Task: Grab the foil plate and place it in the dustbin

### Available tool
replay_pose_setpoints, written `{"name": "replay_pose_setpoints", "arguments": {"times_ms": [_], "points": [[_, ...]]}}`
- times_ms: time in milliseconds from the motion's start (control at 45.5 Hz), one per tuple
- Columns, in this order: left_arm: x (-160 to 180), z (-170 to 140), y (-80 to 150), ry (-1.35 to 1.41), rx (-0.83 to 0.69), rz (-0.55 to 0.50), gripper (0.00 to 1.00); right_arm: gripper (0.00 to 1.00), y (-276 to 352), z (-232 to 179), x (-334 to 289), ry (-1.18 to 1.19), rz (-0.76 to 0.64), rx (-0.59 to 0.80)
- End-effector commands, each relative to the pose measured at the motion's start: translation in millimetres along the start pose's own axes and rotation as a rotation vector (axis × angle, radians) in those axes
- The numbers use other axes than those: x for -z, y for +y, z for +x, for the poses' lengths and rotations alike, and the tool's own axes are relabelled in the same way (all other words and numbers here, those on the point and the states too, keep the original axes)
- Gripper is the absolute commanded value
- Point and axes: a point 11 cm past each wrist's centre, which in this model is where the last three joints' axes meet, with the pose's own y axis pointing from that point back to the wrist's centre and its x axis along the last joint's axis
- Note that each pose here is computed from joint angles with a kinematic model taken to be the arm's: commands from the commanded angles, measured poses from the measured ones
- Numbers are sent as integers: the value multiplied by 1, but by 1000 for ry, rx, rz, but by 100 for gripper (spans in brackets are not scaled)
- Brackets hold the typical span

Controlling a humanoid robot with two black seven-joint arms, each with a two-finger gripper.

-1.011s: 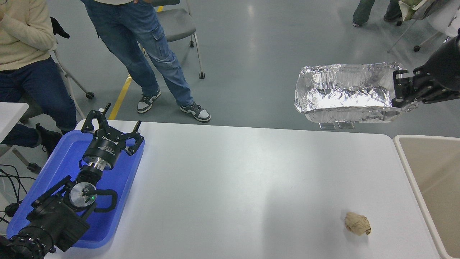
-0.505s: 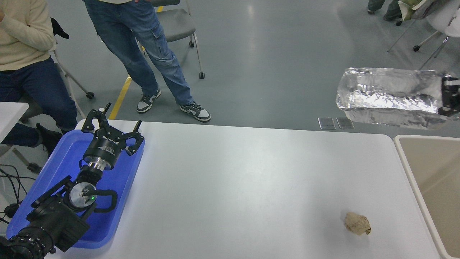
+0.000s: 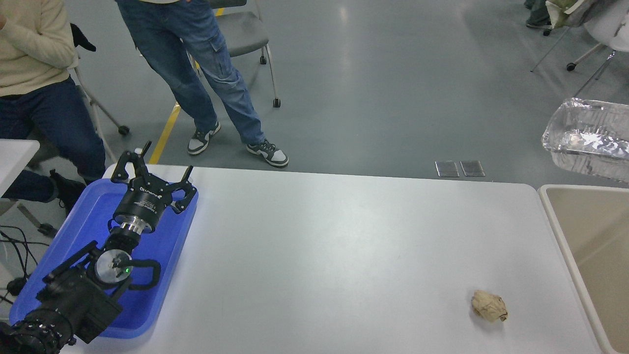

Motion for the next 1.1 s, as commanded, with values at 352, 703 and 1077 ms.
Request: {"name": "replay_pose_setpoints", "arguments": {"times_ms": [352,703,1077], "points": [[0,0,0,0,-2,0,100,0,-66,1,-116,-202,-172,-71],[0,0,0,-1,-1,1,100,0,-119,-15,-131,-218,-226,-89],[0,0,0,0,-2,0,100,0,-185,-88,-140,-442,-76,26]]}}
